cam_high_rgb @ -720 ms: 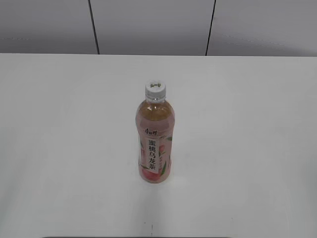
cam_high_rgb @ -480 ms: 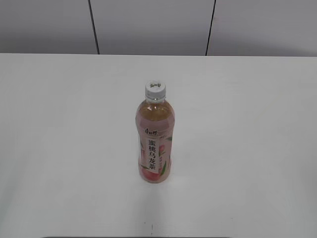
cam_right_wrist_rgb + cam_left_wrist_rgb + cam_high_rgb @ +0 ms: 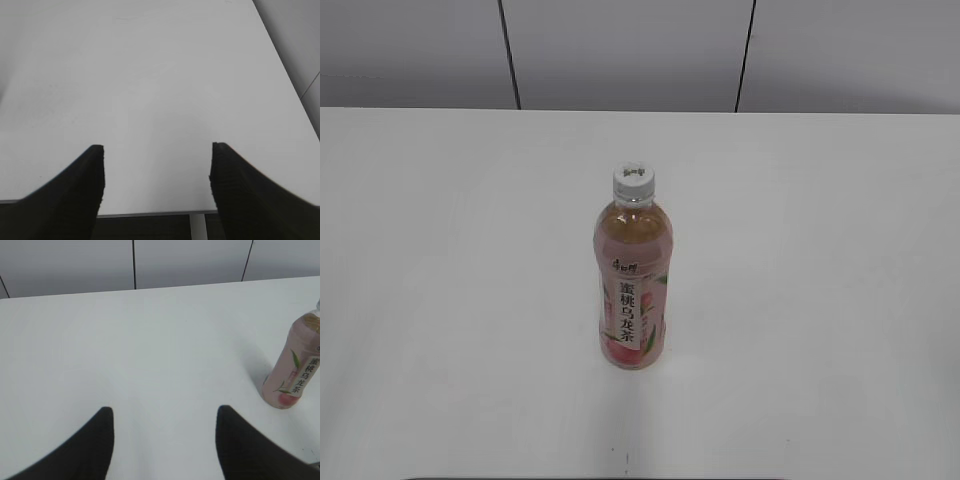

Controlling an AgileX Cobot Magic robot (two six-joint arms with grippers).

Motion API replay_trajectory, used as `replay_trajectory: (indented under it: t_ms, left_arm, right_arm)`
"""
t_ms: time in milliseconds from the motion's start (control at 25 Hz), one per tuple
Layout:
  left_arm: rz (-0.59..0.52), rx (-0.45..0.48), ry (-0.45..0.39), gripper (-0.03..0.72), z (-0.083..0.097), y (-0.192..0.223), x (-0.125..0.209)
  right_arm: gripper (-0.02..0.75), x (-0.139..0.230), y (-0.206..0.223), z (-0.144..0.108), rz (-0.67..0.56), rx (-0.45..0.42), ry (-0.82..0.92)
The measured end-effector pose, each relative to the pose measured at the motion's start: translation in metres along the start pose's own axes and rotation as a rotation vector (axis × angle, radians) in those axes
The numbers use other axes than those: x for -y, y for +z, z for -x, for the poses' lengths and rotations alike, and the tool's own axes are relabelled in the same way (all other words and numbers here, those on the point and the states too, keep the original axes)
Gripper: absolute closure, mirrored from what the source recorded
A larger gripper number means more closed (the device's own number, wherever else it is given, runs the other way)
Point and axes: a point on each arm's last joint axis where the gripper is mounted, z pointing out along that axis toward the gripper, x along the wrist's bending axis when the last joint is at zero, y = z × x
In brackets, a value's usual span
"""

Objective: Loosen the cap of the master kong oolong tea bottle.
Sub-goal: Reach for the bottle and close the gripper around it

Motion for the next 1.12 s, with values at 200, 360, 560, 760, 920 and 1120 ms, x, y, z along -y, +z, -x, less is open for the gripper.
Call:
replay_trajectory:
  t_ms: [200,360,560,760,920,1120]
  left_arm:
    - [0.000,0.000,0.000,0.282,0.000,0.000,0.000]
    - [0.000,0.000,0.000,0.282,0.000,0.000,0.000]
    - [0.007,0.000,0.000,0.290,0.000,-0.001,-0.001]
    - [0.299,0.021,-0.026,0.338,0.002,-0.010,-0.031]
    - [0.436,0.011,-0.043,0.354,-0.001,0.005,-0.053]
    - [0.298,0.016,-0.118,0.357,-0.005,0.071,-0.060]
  right_arm:
    - [0.237,0.000,0.000,0.000,0.000,0.000,0.000]
    - [0.237,0.000,0.000,0.000,0.000,0.000,0.000]
    - [0.237,0.000,0.000,0.000,0.000,0.000,0.000]
    - [0.237,0.000,0.000,0.000,0.000,0.000,0.000]
    - [0.237,0.000,0.000,0.000,0.000,0.000,0.000]
    - [0.237,0.000,0.000,0.000,0.000,0.000,0.000]
